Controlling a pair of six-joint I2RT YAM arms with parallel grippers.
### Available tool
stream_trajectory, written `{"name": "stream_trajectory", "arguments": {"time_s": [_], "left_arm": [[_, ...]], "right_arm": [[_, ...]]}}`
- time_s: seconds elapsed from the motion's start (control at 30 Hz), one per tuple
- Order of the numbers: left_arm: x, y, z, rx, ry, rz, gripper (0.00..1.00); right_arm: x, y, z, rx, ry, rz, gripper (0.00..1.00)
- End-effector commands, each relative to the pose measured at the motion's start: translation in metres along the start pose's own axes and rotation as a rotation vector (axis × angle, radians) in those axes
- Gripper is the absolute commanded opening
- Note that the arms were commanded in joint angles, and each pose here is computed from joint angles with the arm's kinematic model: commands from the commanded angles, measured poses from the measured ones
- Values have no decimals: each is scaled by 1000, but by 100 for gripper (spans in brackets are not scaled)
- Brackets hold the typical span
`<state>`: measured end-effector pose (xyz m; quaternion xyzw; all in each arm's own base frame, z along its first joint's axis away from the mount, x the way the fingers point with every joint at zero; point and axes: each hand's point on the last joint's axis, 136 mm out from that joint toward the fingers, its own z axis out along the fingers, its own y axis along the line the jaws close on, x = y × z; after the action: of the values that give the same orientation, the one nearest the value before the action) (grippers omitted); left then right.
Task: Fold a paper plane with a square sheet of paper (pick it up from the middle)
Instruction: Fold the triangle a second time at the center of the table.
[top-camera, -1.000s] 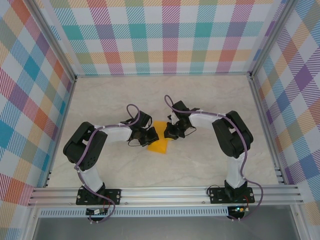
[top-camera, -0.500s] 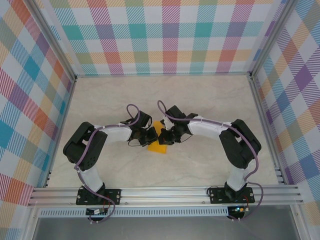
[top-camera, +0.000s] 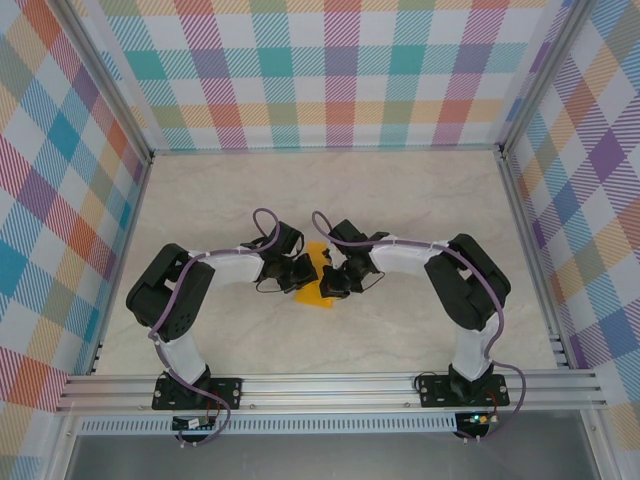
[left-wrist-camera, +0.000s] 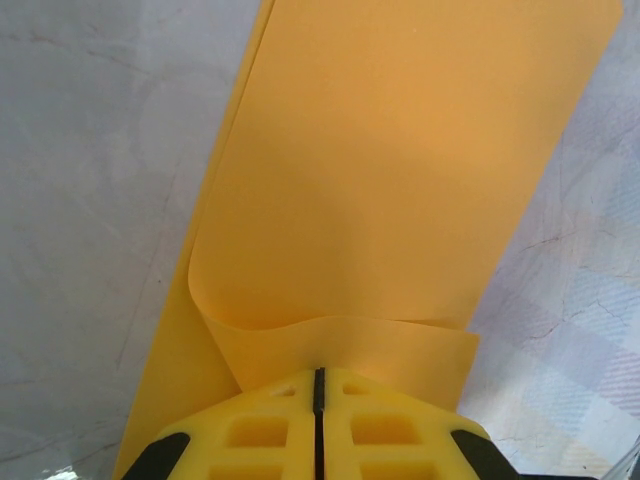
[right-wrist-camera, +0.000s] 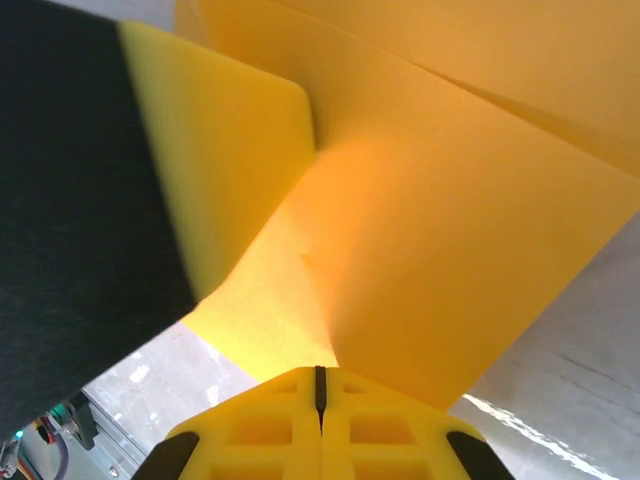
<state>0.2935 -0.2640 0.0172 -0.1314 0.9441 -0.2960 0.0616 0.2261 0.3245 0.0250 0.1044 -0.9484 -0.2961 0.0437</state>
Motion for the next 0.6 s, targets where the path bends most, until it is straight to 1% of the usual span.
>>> {"name": "stream_trajectory", "arguments": {"time_s": [0.0,0.57], "left_arm": [[22,47,10,-149,67,-71,8],[22,51,11,-171,67,-75,8]], "right_arm": [[7,-11,8,26,23,32,3],[23,-25,8,62,54,39,2]]}}
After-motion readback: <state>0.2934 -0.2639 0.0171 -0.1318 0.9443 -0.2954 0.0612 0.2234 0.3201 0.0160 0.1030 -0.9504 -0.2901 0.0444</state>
